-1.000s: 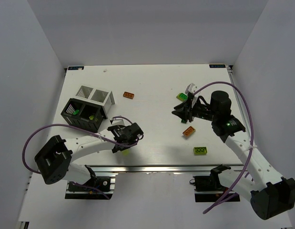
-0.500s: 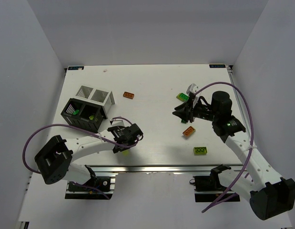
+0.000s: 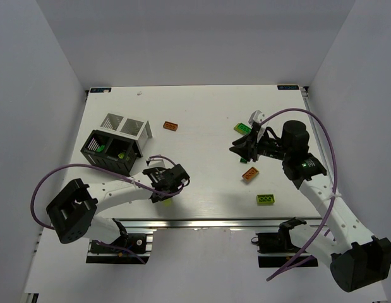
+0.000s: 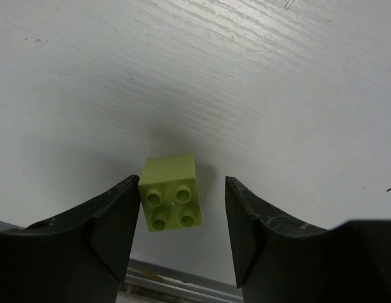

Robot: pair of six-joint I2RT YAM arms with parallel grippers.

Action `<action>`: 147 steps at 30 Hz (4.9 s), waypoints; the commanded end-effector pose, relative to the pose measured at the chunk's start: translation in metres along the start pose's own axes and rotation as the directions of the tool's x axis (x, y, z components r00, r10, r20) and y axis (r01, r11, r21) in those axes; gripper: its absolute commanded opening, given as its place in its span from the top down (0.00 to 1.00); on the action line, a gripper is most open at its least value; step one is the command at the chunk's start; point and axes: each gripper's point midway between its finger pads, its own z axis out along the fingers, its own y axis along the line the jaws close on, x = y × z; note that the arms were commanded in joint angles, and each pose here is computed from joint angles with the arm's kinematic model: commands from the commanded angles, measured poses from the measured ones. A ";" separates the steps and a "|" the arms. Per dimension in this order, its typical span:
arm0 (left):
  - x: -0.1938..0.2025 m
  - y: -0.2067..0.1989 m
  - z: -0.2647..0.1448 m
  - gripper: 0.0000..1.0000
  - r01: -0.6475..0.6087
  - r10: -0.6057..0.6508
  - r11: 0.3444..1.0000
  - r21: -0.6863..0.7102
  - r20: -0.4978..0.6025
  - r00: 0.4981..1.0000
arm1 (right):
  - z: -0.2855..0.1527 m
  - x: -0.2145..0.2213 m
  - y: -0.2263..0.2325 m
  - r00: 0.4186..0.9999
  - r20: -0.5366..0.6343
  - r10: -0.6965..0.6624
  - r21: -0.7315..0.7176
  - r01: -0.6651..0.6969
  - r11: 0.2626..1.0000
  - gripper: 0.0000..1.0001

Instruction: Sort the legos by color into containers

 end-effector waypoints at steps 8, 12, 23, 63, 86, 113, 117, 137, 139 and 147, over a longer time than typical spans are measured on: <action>-0.001 -0.005 -0.001 0.42 0.012 -0.012 1.000 0.019 0.009 1.000 | -0.004 -0.012 0.003 0.999 0.042 -0.025 -0.011 0.025 1.000 0.66; 0.000 -0.006 -0.002 0.54 0.009 -0.009 1.000 0.030 0.001 1.000 | -0.005 -0.012 0.003 0.999 0.043 -0.023 -0.013 0.024 1.000 0.66; -0.009 -0.042 -0.023 0.98 -0.062 0.065 0.973 0.224 -0.005 0.998 | -0.004 -0.009 0.005 0.999 0.036 0.011 -0.040 -0.009 0.999 0.62; -0.049 -0.179 -0.265 1.00 -0.610 0.029 -0.145 0.779 0.619 0.785 | -0.022 0.000 0.092 0.988 0.064 0.140 -0.612 -0.072 0.788 0.24; -0.056 -0.183 -0.262 1.00 -0.638 0.036 -0.115 0.762 0.645 0.763 | -0.010 0.005 0.097 0.978 -0.015 0.207 -0.636 -0.169 0.753 0.83; -0.249 0.058 -0.143 1.00 0.015 -0.089 0.994 0.109 0.709 0.699 | 0.004 0.007 0.068 0.991 0.019 0.130 -0.447 -0.107 0.888 1.00; -0.262 0.075 -0.127 1.00 0.056 -0.024 0.998 -0.021 0.702 0.712 | 0.004 0.008 0.068 0.991 0.014 0.135 -0.446 -0.115 0.888 1.00; -0.269 0.098 -0.029 0.89 0.088 -0.020 0.991 -0.101 0.543 0.839 | 0.005 0.009 0.066 0.990 0.011 0.139 -0.433 -0.120 0.893 1.00; -0.267 0.102 -0.027 0.79 0.094 -0.015 0.989 -0.117 0.545 0.838 | 0.005 0.009 0.066 0.990 0.011 0.139 -0.432 -0.120 0.894 1.00; -0.264 0.107 -0.022 0.56 0.112 -0.025 0.985 -0.128 0.545 0.838 | 0.006 0.010 0.064 0.990 0.007 0.141 -0.424 -0.125 0.897 1.00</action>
